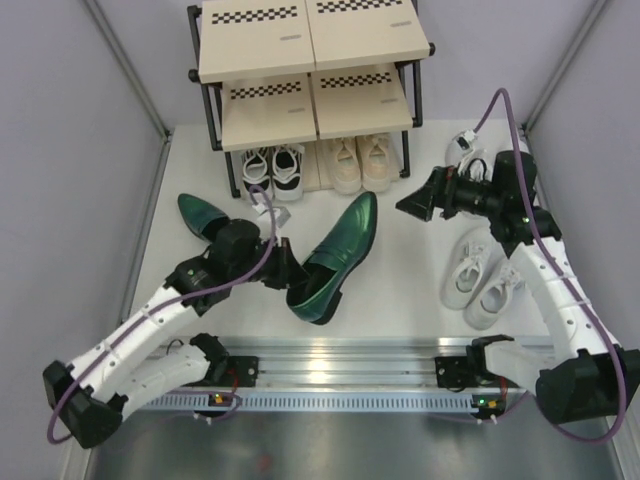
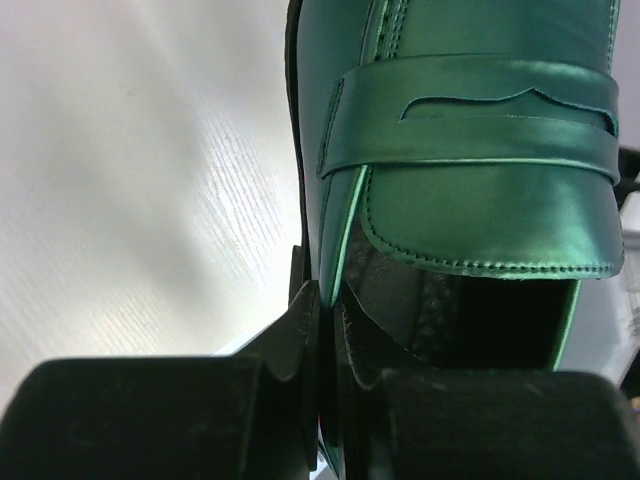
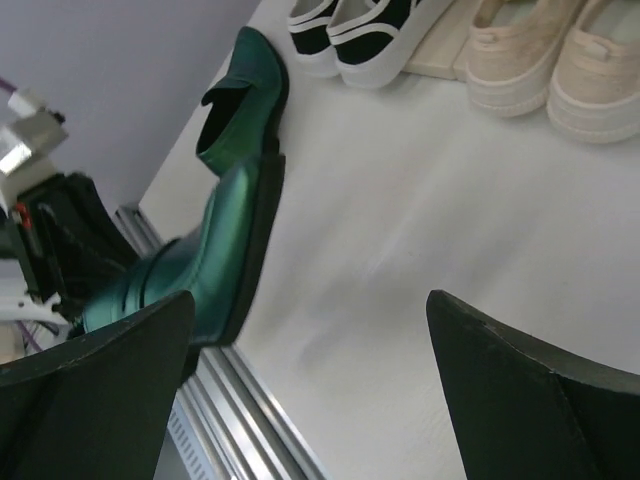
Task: Place and organize the shoes onto the shoe shelf
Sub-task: Pick up the shoe at the center of the board.
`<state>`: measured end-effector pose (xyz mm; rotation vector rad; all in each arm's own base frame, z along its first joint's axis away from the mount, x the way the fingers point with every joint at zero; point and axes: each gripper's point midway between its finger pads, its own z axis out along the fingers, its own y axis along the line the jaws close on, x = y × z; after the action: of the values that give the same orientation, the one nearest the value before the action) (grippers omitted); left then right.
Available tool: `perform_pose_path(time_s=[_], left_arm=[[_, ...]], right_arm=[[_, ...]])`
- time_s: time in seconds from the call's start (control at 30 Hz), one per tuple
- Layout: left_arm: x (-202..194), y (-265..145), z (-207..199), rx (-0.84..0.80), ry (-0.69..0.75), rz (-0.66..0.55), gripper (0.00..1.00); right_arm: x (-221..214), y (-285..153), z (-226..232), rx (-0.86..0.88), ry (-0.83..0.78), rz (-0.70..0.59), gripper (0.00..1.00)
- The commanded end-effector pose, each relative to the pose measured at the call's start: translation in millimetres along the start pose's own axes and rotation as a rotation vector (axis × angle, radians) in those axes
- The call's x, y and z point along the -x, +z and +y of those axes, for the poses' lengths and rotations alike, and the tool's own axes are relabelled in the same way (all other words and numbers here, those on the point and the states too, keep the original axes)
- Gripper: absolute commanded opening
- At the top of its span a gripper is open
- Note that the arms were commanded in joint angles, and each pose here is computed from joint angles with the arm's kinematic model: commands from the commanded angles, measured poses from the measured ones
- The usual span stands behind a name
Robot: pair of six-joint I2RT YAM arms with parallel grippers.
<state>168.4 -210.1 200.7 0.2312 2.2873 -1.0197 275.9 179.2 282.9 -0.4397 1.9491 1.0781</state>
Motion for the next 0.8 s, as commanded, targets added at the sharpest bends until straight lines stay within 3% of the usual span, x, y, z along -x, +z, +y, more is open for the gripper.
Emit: perform_pose_path(time_s=[0.0,0.23,0.53,0.63,0.67,0.73,0.77], left_arm=[[58,11,-63,-0.099,0.119,-0.213,0.00],[62,48,-107,-0.156,0.176,-0.181,0.00],[64,65,-129,-0.209,0.187,-0.174,0.00],[63,70,-134,-0.214,0.190,-0.164,0.00],[63,71,-135,-0.215,0.191,-0.163,0.00],[63,73,-139,-0.223,0.189,-0.164,0.00],[64,73,-141,-0.227,0.187,-0.170,0.00]], right_arm=[[29,0,-7,-0.126,0.123,-0.117,0.99],[-6,10,-29,-0.191,0.240,-0.047,0.99],[-32,21,-16,-0.111,0.266,-0.019,0.97],[-31,24,-9,-0.062,0.261,-0.012,0.74],[-28,25,-6,-0.041,0.254,-0.018,0.60],[-28,26,1,0.008,0.251,-0.006,0.42],[-28,26,3,0.029,0.247,-0.003,0.22]])
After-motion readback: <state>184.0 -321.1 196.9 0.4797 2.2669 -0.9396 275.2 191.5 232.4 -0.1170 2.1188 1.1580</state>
